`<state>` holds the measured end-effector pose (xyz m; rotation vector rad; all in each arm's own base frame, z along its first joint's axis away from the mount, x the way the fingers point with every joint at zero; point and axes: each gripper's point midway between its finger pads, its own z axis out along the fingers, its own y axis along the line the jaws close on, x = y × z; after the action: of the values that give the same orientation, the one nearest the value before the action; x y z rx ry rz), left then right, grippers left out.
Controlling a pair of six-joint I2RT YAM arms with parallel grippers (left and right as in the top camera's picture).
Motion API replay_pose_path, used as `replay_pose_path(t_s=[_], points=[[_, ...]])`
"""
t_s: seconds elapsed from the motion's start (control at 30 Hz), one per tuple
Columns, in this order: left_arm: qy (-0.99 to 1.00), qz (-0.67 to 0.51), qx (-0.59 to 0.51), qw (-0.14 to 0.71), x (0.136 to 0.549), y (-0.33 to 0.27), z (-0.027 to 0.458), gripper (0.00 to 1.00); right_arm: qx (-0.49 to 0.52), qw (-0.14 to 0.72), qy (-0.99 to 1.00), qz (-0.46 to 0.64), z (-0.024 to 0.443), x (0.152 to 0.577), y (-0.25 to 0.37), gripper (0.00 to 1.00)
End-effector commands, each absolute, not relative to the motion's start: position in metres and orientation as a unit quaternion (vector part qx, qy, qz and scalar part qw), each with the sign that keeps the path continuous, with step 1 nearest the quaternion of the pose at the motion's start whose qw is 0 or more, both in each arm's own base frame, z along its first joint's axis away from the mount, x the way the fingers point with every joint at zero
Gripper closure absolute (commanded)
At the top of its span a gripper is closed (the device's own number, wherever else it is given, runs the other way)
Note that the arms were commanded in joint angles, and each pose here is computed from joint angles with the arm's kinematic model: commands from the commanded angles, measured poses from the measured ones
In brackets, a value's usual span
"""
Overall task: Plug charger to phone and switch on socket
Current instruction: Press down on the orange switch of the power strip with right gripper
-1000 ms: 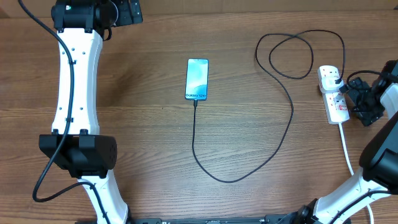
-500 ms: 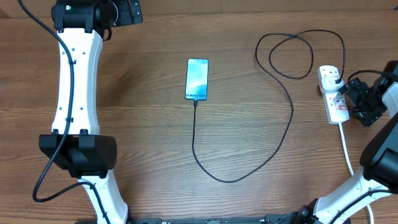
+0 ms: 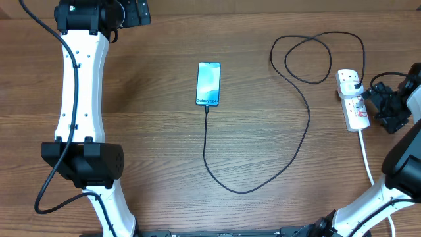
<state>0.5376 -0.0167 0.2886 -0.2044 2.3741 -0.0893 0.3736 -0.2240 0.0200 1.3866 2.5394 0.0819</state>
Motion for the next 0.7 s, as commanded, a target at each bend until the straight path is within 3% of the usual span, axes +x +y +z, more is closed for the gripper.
replay_pose_path(t_s=[0.0, 0.67], points=[[0.925, -0.027, -0.072, 0.373, 0.538, -0.017, 0.291, 0.00, 0.473, 0.123, 0.871, 0.048, 0.016, 0.380, -0.220, 0.00], [0.925, -0.027, -0.072, 0.373, 0.538, -0.017, 0.291, 0.00, 0.456, 0.091, 0.883, 0.062, 0.005, 0.378, -0.198, 0.00]])
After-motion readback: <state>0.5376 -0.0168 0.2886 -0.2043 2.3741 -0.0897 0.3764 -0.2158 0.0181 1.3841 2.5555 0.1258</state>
